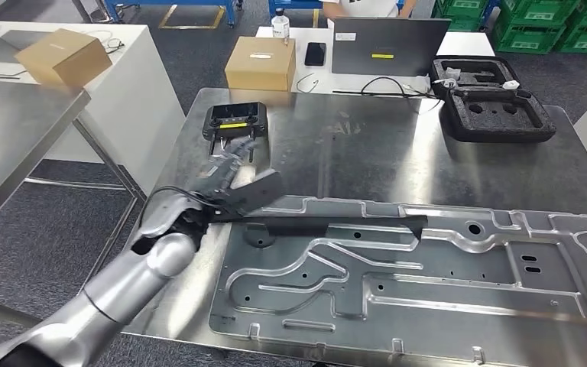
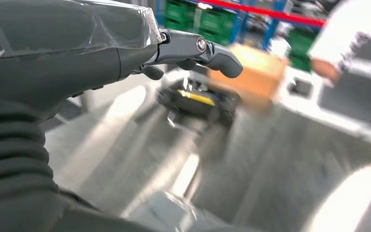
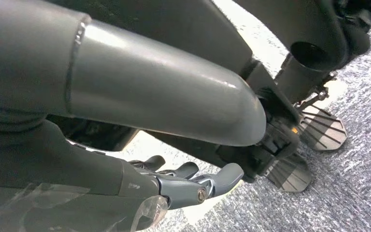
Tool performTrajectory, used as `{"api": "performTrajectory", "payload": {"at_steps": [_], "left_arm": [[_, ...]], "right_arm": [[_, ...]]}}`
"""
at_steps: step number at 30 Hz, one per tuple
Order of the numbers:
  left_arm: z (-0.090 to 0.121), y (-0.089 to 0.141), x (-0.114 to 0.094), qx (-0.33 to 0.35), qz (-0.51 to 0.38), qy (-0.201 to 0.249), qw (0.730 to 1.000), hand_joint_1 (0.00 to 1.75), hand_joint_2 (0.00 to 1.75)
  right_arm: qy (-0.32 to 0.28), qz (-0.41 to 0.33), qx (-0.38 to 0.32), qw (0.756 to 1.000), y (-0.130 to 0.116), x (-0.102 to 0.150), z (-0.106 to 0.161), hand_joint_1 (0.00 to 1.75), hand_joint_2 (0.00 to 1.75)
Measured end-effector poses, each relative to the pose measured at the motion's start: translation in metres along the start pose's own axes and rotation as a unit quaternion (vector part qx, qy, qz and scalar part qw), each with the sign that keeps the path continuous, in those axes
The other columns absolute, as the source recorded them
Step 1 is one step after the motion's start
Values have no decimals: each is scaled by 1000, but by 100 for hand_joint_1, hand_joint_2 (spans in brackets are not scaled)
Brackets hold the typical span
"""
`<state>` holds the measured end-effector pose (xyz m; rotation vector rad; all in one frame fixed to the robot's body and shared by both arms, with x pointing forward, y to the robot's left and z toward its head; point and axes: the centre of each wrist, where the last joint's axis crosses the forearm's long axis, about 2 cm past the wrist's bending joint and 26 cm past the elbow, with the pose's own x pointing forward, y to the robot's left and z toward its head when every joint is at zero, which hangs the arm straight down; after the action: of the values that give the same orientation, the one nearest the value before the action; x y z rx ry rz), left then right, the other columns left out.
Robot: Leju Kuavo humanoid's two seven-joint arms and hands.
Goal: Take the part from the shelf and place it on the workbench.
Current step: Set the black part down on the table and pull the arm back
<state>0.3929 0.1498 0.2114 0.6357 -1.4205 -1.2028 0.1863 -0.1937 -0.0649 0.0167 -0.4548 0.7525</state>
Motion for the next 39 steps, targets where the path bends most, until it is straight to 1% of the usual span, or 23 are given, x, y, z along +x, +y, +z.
{"api": "performTrajectory", "payload": {"at_steps": [3, 5, 8, 12, 17, 22, 27, 39], "left_arm": [[4, 14, -17, 25, 18, 18, 999, 0, 0], [7, 19, -27, 33, 24, 25, 999, 0, 0], [12, 27, -38, 52, 40, 35, 997, 0, 0], [21, 49, -56, 86, 68, 50, 993, 0, 0], [34, 64, -72, 102, 88, 56, 989, 0, 0], [45, 67, -76, 106, 99, 47, 988, 0, 0], [53, 79, -76, 127, 106, 34, 986, 0, 0], [66, 78, -82, 124, 132, 30, 983, 0, 0]], "right_arm": [[4, -3, -5, 1000, -3, -6, 0, 0, 0], [9, -5, -8, 1000, -5, -11, 0, 0, 0], [14, -9, -16, 1000, -9, -16, 0, 0, 0], [18, -22, -23, 999, -10, -24, 1, 0, 0], [22, -36, -31, 999, -11, -33, 1, 0, 0], [31, -43, -38, 998, -13, -44, 2, 0, 0], [38, -47, -40, 997, -13, -51, 3, 0, 0], [58, -53, -51, 996, -17, -69, 5, 0, 0]]}}
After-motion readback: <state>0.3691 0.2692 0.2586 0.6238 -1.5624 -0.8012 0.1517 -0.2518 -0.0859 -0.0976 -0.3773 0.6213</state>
